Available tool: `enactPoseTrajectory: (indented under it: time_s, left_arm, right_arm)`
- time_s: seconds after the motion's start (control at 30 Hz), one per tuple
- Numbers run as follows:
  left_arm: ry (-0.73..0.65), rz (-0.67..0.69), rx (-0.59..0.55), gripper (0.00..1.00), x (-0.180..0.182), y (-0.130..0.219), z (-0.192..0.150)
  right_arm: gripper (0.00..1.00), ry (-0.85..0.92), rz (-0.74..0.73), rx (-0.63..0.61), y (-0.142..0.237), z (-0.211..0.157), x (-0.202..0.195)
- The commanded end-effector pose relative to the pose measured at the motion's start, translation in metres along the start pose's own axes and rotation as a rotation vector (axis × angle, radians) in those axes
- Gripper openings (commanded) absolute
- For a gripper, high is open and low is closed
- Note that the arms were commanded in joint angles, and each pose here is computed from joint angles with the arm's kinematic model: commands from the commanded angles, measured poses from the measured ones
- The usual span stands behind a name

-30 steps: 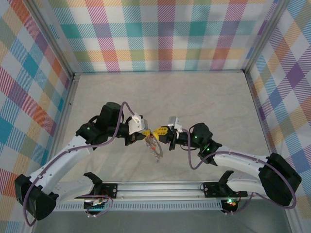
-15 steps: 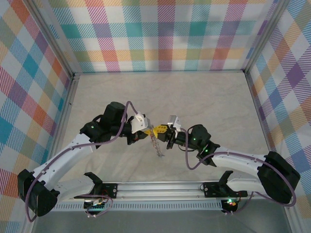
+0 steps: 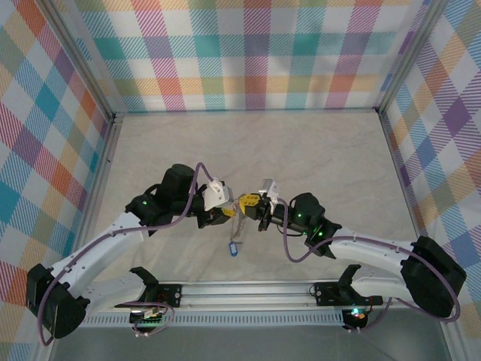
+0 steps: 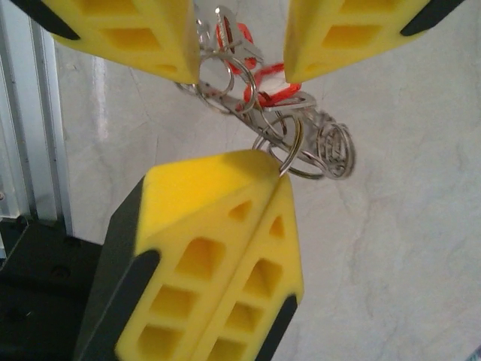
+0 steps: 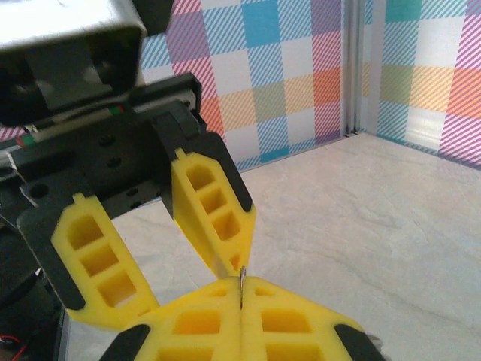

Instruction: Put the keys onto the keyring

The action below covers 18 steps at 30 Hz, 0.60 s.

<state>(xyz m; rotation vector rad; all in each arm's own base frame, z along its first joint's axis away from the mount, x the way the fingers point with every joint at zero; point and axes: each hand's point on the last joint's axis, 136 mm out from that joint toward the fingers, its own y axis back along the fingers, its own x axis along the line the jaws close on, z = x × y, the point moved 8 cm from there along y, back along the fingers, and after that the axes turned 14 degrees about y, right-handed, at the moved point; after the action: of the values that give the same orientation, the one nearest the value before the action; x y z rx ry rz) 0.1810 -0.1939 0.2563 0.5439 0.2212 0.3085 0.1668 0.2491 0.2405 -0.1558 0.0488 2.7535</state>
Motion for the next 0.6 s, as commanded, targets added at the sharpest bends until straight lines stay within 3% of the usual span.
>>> enactPoseTrajectory:
  time_s: [0.0,0.57]
  left_arm:
    - [0.008,-0.012,-0.049,0.36,0.0,-0.002,0.001]
    - [-0.018,0.008,-0.114,0.47,0.001,-0.008,-0.021]
  right_arm:
    - [0.0,0.061,0.021,-0.094,0.003,0.026,0.001]
    - [0.0,0.078,0.113,-0.1,-0.001,0.034,0.005]
